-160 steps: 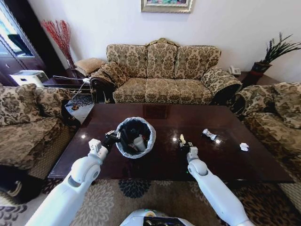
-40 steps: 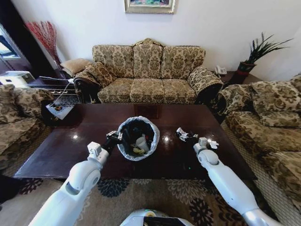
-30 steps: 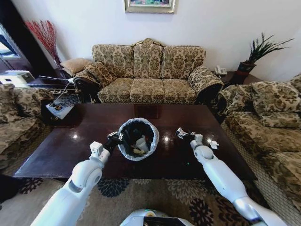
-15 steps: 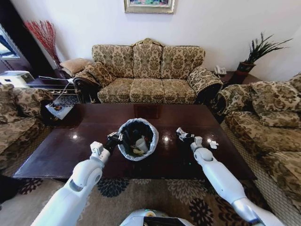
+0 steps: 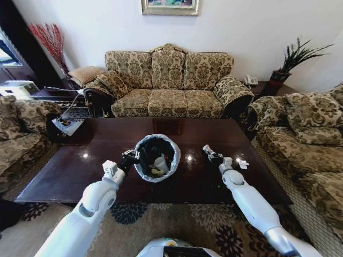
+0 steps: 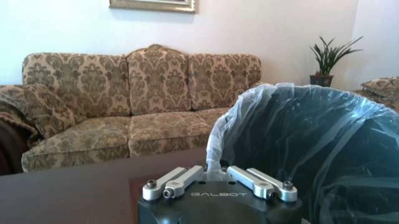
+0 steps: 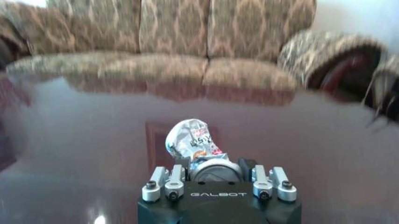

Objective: Move to the front of the table and place the trash on the table into the trash bin.

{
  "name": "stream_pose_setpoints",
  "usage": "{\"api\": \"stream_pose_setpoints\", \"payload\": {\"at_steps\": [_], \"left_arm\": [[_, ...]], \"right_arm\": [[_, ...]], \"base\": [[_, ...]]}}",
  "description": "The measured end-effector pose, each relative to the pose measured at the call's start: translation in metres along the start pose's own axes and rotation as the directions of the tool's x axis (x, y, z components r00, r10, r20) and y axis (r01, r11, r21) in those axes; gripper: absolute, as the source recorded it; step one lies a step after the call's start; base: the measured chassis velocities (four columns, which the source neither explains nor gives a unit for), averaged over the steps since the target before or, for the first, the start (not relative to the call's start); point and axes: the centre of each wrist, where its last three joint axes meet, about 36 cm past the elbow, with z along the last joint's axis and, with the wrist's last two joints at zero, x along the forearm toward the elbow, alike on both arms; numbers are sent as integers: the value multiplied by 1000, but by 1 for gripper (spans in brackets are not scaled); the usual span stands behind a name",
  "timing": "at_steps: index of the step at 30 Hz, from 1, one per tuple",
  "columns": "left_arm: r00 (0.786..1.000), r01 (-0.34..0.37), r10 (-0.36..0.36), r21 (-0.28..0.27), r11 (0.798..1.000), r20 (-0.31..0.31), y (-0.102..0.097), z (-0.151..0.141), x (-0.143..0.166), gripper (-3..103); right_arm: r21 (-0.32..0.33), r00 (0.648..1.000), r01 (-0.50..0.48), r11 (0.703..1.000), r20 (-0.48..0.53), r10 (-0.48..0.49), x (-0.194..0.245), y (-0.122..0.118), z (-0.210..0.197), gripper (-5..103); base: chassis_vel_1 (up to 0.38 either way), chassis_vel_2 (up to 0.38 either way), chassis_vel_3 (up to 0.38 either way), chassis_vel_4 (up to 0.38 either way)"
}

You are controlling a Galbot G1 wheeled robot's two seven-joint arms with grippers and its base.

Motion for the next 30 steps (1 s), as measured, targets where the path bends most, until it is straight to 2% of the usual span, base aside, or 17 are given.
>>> {"api": "stream_pose_setpoints", "payload": {"at_steps": [2,6,7,10,11,13,15,16,18,19,20,21,22,23,26,29,30], "left_arm": [[1000,-1,1,0,1000,0,0,0,0,2],[1000,-4,4,3,1000,-7,0,3,-1,2],[1000,-4,4,3,1000,-7,0,3,-1,2],[1000,-5,5,5,1000,-9,0,5,-4,2],[1000,-5,5,5,1000,-9,0,5,-4,2],[1000,-10,10,6,1000,-10,0,6,-5,2],[1000,-16,16,6,1000,-8,0,6,-5,2],[1000,-16,16,6,1000,-8,0,6,-5,2],[1000,-19,19,3,1000,-4,0,4,-6,2],[1000,-20,20,0,1000,-2,1,3,-7,2],[1000,-20,20,0,1000,-2,1,3,-7,2],[1000,-20,20,-3,1000,0,1,2,-7,2],[1000,-21,21,-5,1000,1,2,2,-8,2],[1000,-21,21,-5,1000,1,2,2,-8,2],[1000,-26,26,-6,1000,2,0,0,-8,2],[999,-32,32,-4,999,6,-2,-1,-8,2],[999,-34,34,-4,999,8,-3,-3,-7,2]], "right_arm": [[6,999,1,1000,38,-1,4,3,-12,46],[45,973,44,998,226,-53,32,29,-86,46],[45,973,44,998,226,-53,32,29,-86,46],[78,916,153,985,363,-171,73,65,-153,46],[78,916,153,985,363,-171,73,65,-153,46],[137,852,258,956,434,-292,108,88,-193,46],[193,787,376,906,450,-423,145,108,-219,46],[193,787,376,906,450,-423,145,108,-219,46],[216,739,487,846,415,-531,176,123,-228,46],[233,709,543,807,387,-589,193,129,-229,46],[233,709,543,807,387,-589,193,129,-229,46],[260,673,602,755,342,-655,210,136,-223,46],[277,656,630,726,310,-688,217,139,-217,46],[277,656,630,726,310,-688,217,139,-217,46],[298,635,667,683,251,-730,223,144,-204,46],[307,639,667,678,233,-734,220,147,-202,43],[305,642,667,680,228,-732,216,148,-200,47]], "base": [[0,0,0,0],[0,0,0,0],[0,0,0,0],[0,0,0,0],[0,0,0,0],[0,0,0,0],[0,0,0,0],[0,0,0,0],[0,0,0,0],[0,0,0,0],[0,0,0,0],[0,0,0,0],[0,0,0,0],[0,0,0,0],[0,0,0,0],[0,0,0,0],[0,0,0,0]]}}
